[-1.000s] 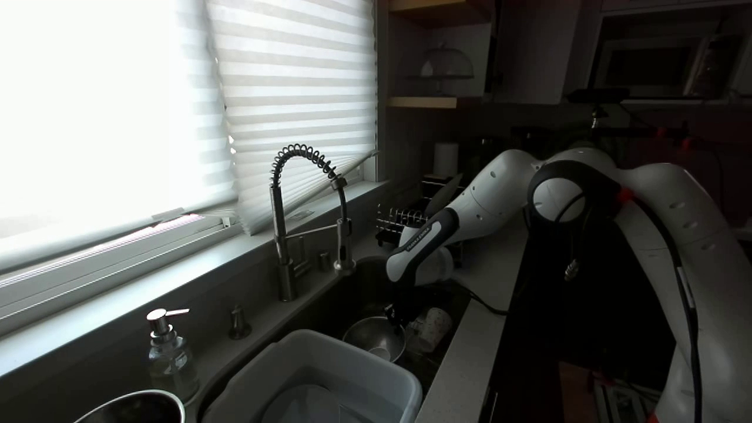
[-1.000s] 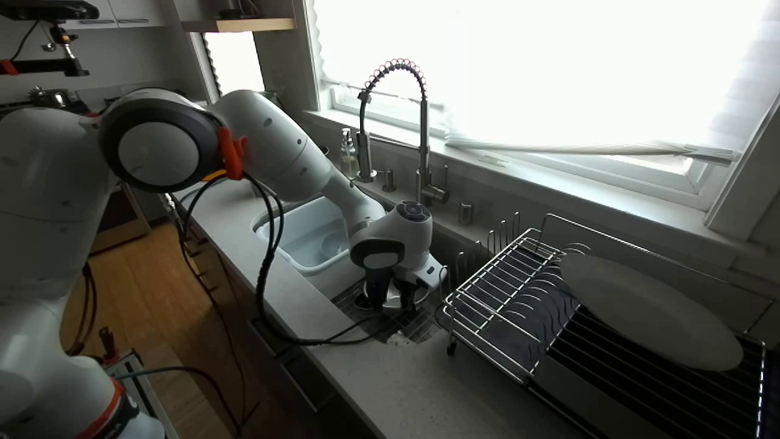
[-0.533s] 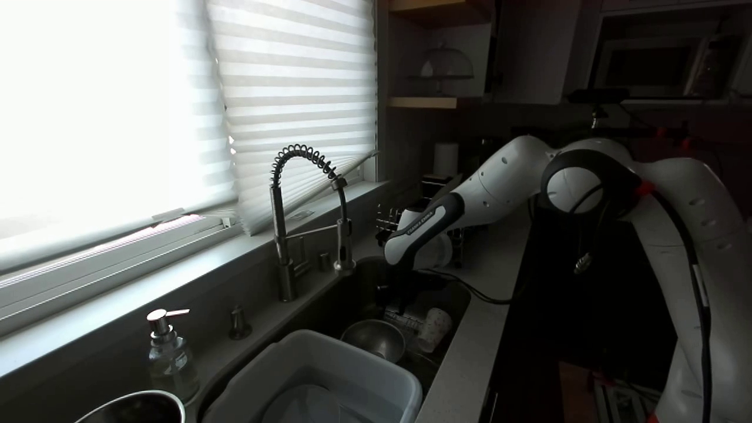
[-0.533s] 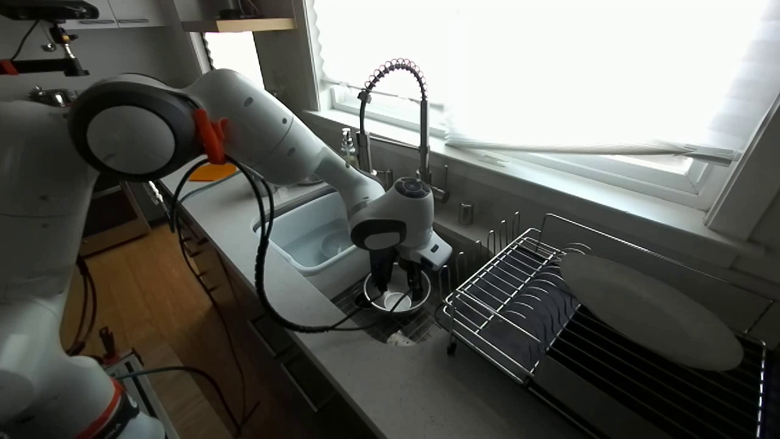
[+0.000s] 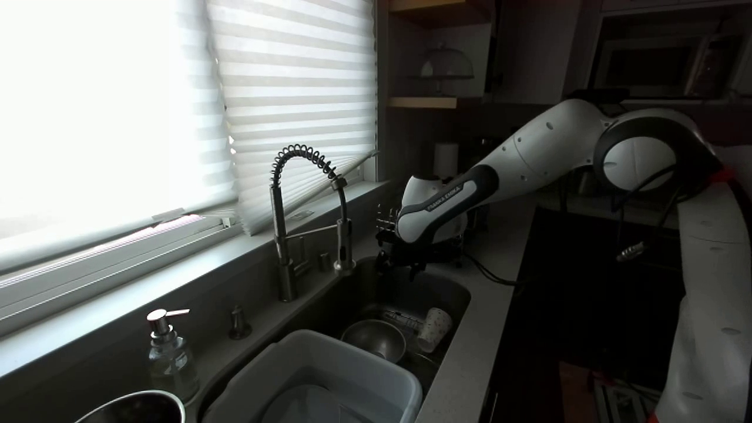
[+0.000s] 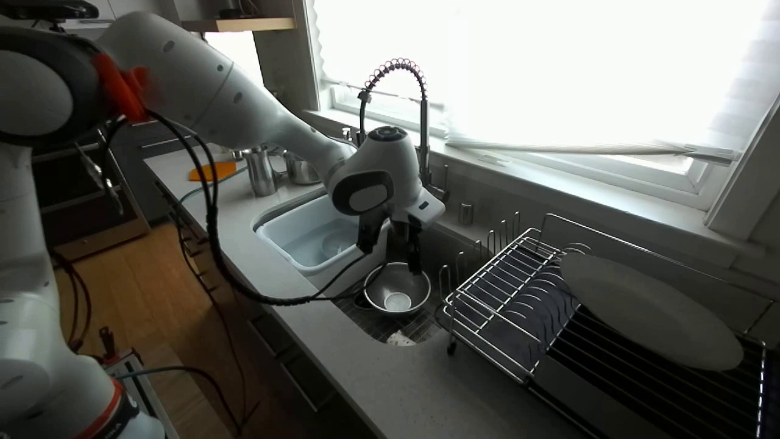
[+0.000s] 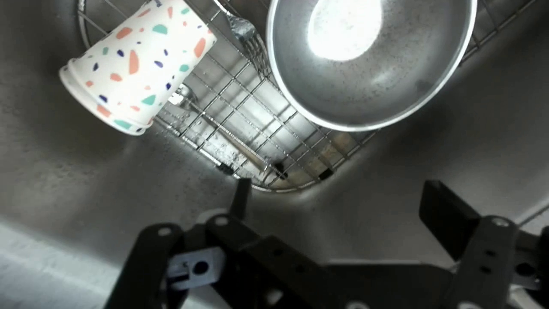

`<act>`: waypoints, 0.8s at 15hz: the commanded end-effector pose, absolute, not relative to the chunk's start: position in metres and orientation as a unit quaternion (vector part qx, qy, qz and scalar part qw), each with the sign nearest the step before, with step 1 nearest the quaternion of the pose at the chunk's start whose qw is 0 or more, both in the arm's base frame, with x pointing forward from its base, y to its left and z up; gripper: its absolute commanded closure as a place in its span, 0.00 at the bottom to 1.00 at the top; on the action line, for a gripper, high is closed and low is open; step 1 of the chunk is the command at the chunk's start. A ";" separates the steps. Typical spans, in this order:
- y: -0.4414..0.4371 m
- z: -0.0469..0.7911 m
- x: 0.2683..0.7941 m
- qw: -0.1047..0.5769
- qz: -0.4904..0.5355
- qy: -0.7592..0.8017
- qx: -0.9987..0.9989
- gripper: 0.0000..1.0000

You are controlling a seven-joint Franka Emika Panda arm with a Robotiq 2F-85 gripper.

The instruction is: Put the silver bowl in the sink

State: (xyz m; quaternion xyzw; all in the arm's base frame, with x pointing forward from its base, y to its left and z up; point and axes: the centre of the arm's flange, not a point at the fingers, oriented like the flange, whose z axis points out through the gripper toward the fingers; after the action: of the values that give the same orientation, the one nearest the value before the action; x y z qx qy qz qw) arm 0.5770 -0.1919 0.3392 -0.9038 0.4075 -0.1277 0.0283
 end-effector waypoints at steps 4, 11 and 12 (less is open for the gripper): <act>-0.182 0.437 0.503 -0.036 -0.125 0.417 -0.900 0.00; -0.171 0.499 0.458 -0.063 -0.106 0.428 -0.895 0.00; -0.180 0.493 0.479 -0.051 -0.106 0.419 -0.901 0.00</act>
State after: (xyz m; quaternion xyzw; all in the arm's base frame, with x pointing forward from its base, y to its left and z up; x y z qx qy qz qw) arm 0.4787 -0.1797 0.4931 -0.9005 0.4186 -0.1063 -0.0512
